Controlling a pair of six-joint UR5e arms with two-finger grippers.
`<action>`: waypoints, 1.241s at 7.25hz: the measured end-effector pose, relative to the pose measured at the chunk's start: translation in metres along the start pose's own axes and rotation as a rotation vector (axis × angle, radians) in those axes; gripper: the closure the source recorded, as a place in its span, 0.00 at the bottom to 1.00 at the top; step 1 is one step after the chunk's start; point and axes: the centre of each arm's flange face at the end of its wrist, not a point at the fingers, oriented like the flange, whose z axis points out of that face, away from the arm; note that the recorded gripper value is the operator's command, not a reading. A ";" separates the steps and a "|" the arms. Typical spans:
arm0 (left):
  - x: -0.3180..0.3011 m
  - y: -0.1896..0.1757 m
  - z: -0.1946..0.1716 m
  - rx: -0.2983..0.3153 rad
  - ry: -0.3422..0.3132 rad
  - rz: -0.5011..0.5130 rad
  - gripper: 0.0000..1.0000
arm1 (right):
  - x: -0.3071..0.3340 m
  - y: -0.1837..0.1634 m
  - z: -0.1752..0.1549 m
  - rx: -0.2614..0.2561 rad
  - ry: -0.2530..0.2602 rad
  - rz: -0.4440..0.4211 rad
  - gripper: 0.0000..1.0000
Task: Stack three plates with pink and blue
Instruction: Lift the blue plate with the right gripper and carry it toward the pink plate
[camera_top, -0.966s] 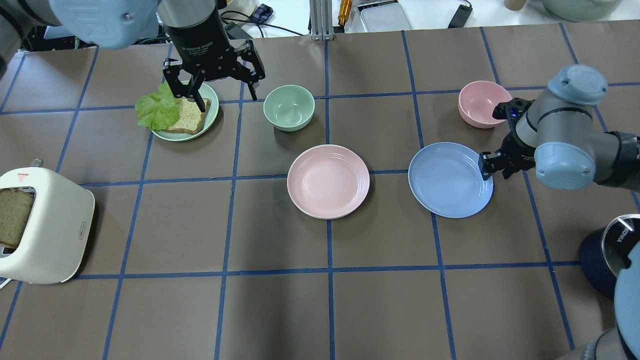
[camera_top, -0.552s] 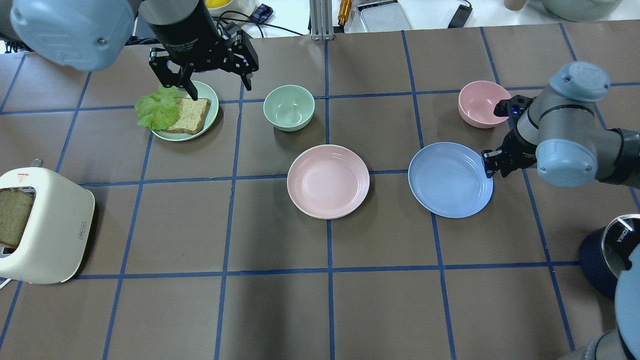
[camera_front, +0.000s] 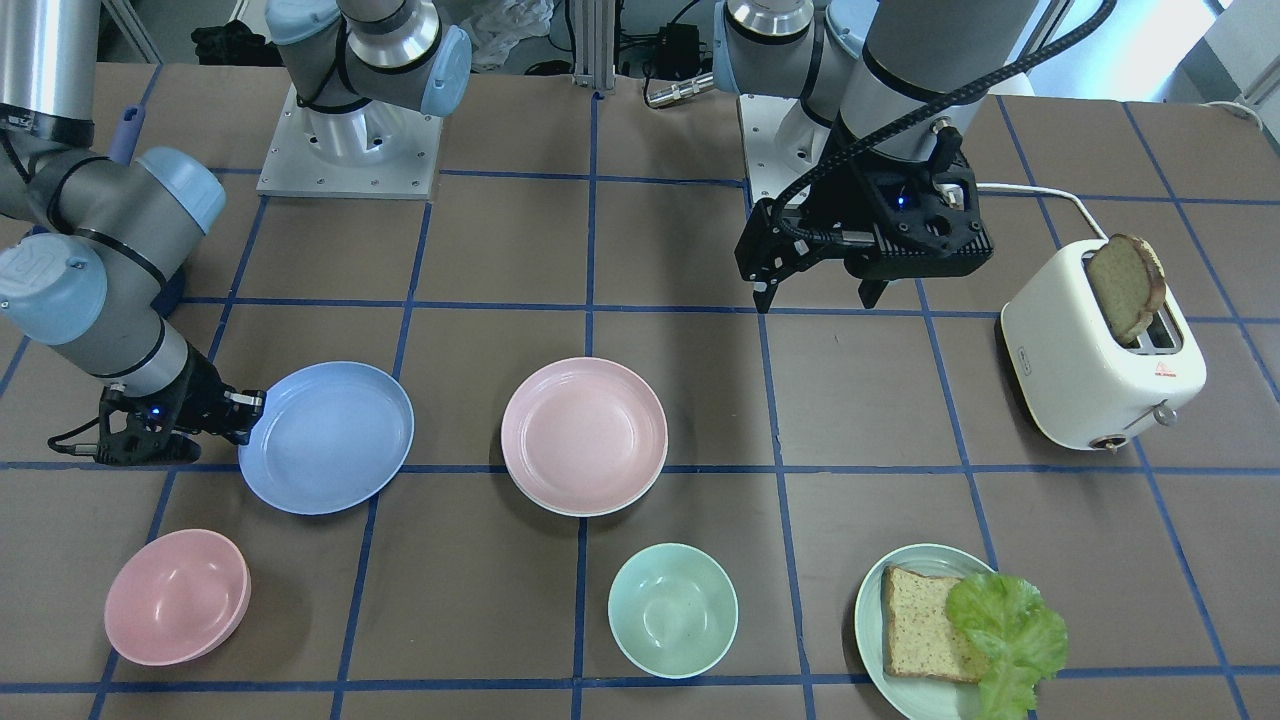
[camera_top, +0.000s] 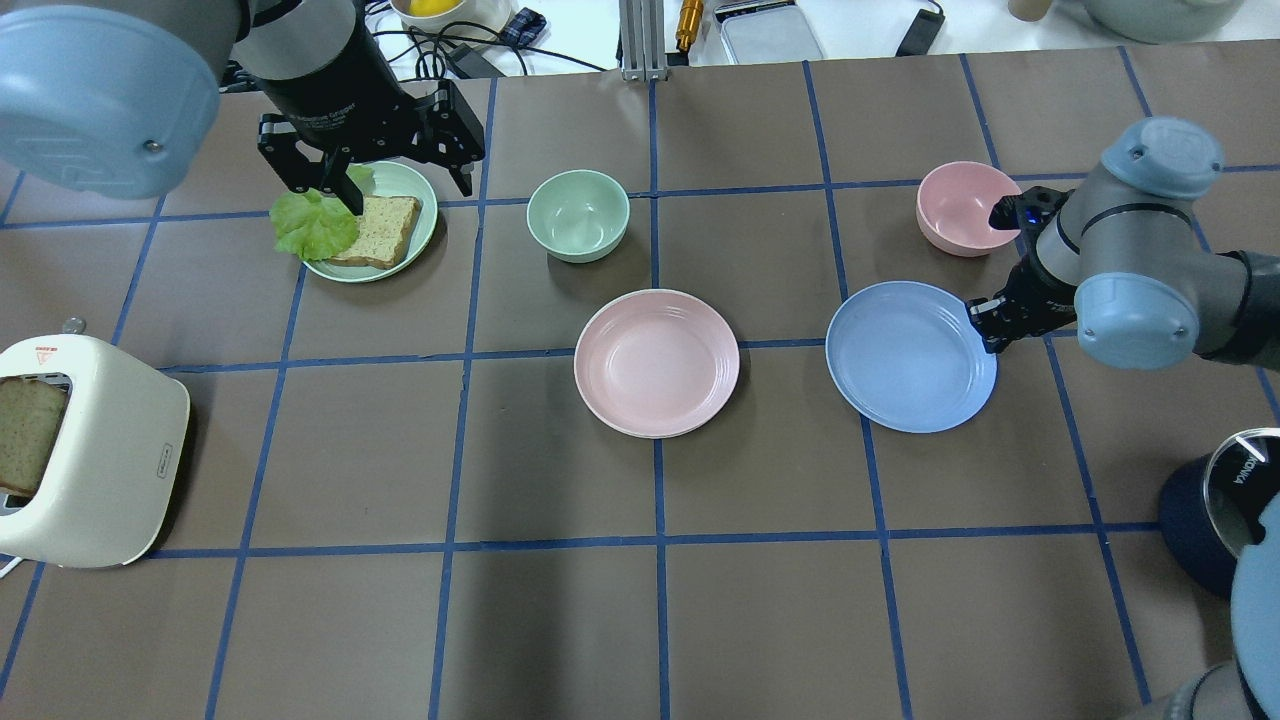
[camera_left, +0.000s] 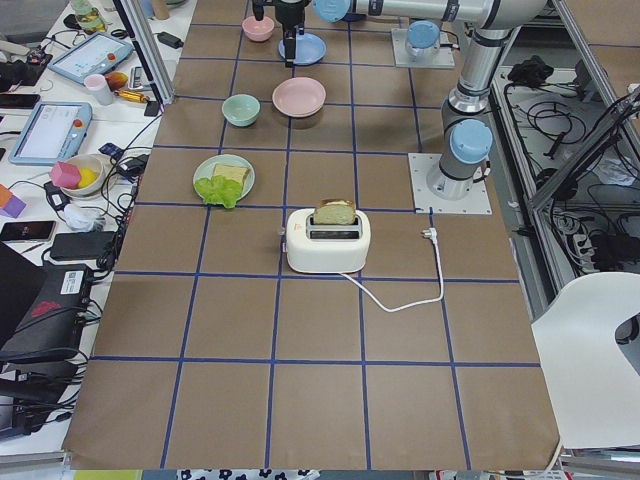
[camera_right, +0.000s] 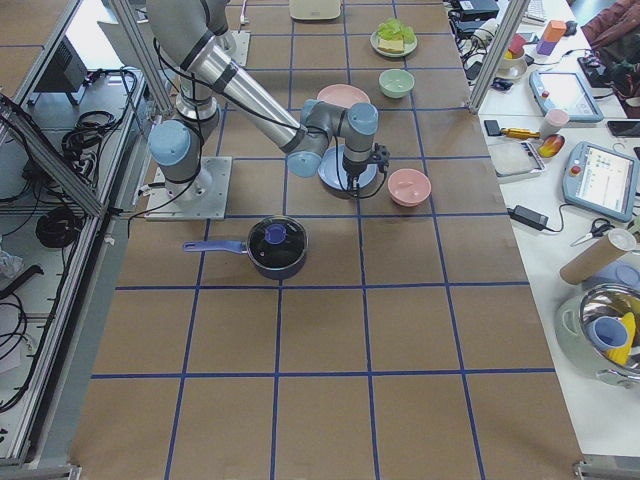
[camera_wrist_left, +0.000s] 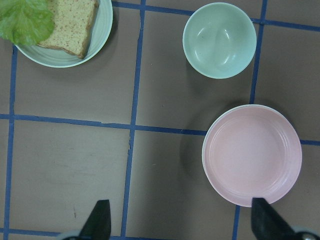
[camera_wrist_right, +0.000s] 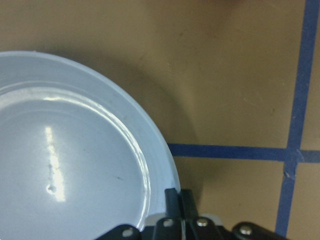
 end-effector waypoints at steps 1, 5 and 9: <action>-0.005 0.001 -0.003 0.001 0.001 0.013 0.00 | -0.001 -0.002 -0.007 0.003 -0.004 -0.001 1.00; -0.014 -0.002 0.002 -0.006 -0.005 0.112 0.00 | 0.002 -0.031 -0.060 -0.056 -0.070 -0.001 1.00; -0.015 0.004 -0.006 -0.008 -0.006 0.117 0.00 | -0.041 -0.049 -0.089 -0.063 -0.102 0.032 1.00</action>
